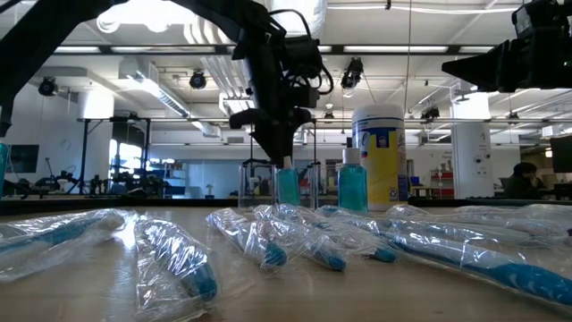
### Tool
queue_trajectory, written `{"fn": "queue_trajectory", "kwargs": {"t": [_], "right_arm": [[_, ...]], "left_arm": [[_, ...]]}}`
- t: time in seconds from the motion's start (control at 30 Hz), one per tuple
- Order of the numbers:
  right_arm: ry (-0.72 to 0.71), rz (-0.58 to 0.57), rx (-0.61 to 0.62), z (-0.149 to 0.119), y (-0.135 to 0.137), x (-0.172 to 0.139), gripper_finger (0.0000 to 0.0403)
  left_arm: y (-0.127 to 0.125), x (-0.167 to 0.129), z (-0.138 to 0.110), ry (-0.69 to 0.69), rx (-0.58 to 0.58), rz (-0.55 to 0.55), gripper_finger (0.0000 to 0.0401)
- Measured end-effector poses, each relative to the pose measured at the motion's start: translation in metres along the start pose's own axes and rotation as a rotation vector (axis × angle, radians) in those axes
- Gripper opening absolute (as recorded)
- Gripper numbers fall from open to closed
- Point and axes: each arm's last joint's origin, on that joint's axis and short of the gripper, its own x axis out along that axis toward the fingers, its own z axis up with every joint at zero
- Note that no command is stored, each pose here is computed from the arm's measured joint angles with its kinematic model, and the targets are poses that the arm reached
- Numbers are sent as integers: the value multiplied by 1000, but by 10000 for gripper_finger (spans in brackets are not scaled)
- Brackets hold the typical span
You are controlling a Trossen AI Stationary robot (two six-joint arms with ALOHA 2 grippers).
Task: Pick & Place toothbrushing station
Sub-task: Put the blue mouthwash bottle into the transparent organizer
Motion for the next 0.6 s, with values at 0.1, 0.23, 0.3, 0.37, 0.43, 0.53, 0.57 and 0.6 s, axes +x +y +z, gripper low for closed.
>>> {"fn": "queue_trajectory", "kwargs": {"t": [0.1, 0.23, 0.3, 0.37, 0.43, 0.53, 0.57, 0.6], "right_arm": [[0, 0, 0, 0, 0, 0, 8], [0, 0, 0, 0, 0, 0, 8], [1, 0, -10, 0, 0, 0, 8], [2, 0, -15, 0, 0, 0, 8], [3, 0, -15, 0, 0, 0, 8], [4, 1, -16, 0, 0, 0, 8], [4, 1, -16, 0, 0, 0, 8], [4, 1, -15, 0, 0, 0, 8]], "left_arm": [[0, 1, 0, 1, 0, -3, 98], [0, 2, 0, -2, 0, -6, 100], [1, 2, -1, -2, -1, -6, 108], [1, 2, -1, -3, 5, -7, 116], [1, 2, -1, -3, 9, -7, 120], [1, 2, -1, -4, 17, -7, 123], [1, 2, -1, -4, 17, -7, 123], [1, 2, -1, -5, 17, -5, 123]]}}
